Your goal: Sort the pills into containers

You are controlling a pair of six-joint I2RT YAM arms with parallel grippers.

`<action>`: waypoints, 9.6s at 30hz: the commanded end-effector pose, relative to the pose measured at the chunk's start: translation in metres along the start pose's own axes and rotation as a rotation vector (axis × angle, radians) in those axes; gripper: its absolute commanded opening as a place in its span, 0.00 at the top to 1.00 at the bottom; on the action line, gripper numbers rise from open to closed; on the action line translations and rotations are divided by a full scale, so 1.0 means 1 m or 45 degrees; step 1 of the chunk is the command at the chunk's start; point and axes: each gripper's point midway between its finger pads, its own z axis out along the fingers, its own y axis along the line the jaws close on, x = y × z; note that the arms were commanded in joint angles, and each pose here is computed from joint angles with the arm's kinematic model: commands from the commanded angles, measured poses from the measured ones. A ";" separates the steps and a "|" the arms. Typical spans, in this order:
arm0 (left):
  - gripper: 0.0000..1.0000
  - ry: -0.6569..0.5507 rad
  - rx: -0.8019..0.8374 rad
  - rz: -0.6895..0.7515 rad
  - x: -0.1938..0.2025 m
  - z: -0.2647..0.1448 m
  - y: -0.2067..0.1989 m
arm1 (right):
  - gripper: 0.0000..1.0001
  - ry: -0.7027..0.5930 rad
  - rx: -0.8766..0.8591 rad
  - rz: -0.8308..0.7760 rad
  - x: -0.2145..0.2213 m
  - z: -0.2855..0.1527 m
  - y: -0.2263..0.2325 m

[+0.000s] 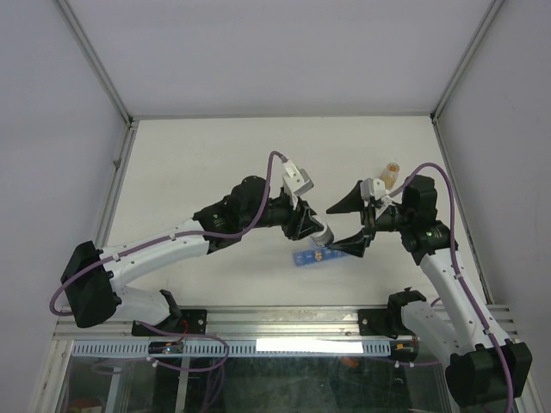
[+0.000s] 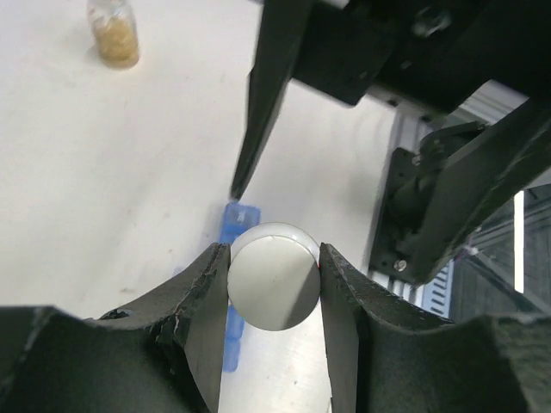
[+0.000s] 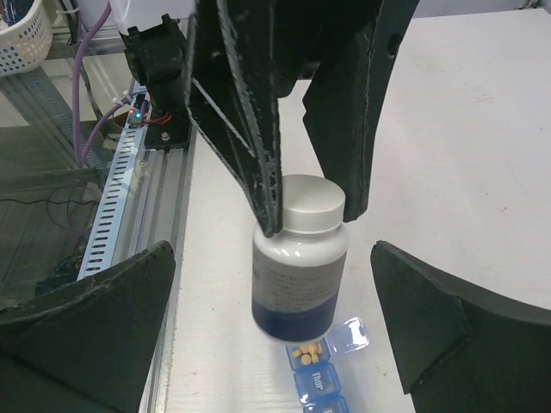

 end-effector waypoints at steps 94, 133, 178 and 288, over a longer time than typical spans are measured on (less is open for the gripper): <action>0.03 -0.167 -0.137 0.653 0.177 0.015 0.052 | 0.28 0.309 0.635 0.608 0.097 -0.022 -0.133; 0.22 -0.147 -0.061 0.533 0.197 0.038 0.046 | 0.37 0.568 0.565 0.766 0.158 -0.004 -0.133; 0.44 -0.114 -0.041 0.504 0.204 0.046 0.046 | 0.75 0.714 0.454 0.836 0.190 0.012 -0.121; 0.92 -0.062 -0.122 -0.045 0.146 -0.001 0.018 | 0.25 0.907 -0.103 -0.368 0.202 -0.007 -0.046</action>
